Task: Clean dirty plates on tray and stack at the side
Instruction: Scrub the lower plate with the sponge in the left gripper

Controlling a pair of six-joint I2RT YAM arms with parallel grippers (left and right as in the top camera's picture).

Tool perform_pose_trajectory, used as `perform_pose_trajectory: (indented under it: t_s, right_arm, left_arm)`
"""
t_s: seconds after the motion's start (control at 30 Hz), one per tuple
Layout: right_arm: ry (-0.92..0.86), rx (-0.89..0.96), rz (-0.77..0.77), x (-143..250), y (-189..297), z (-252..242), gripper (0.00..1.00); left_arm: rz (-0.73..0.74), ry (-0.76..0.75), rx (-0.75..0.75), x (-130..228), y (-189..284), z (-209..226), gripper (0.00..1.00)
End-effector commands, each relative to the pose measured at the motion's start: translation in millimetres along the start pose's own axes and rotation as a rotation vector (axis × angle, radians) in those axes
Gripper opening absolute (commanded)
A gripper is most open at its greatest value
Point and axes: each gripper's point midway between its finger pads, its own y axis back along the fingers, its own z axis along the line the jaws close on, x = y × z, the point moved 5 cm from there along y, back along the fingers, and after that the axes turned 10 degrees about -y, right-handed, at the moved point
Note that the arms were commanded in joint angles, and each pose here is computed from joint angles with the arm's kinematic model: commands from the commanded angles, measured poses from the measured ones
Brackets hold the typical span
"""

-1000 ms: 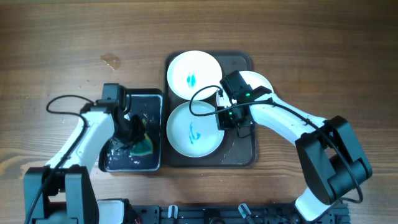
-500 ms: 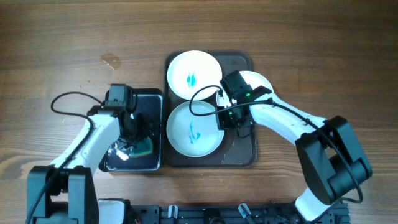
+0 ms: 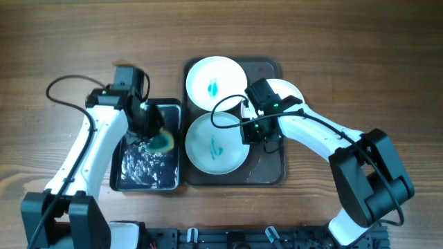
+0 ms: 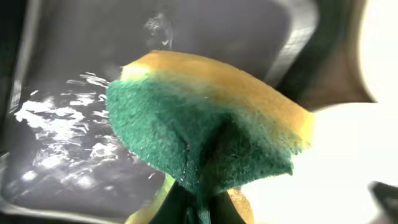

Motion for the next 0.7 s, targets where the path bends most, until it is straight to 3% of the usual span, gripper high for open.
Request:
perform_pose_trajectory:
  t_s: [0.0,0.17,0.3,0.47,0.67]
  right_arm:
    - [-0.067,0.0,0.011,-5.6,-3.6,-9.3,0.04]
    - [-0.076,-0.024,0.017,-8.3,-2.0,-11.1,0.04]
    - [-0.077,-0.024,0.017,-8.3,-2.0,-11.1,0.04]
    - [-0.078,-0.022,0.019,-7.7,-2.0,-11.2,0.04]
    - [-0.08,-0.022,0.019,-7.7,-2.0,-11.2,0.04]
  left_arm:
    - [0.024,-0.108,0.25,3.9,7.2,-50.3,0.04]
    - [-0.008,-0.214,0.314,11.8,-3.6,-101.0,0.04]
    - [0.016,-0.188,0.255,23.4,-31.3,-126.3,0.04]
    - [0.138,-0.116,0.187,44.4,-85.1,-143.8,0.04]
    - [0.27,-0.127,0.239,67.3,-121.2,-163.2,0.04]
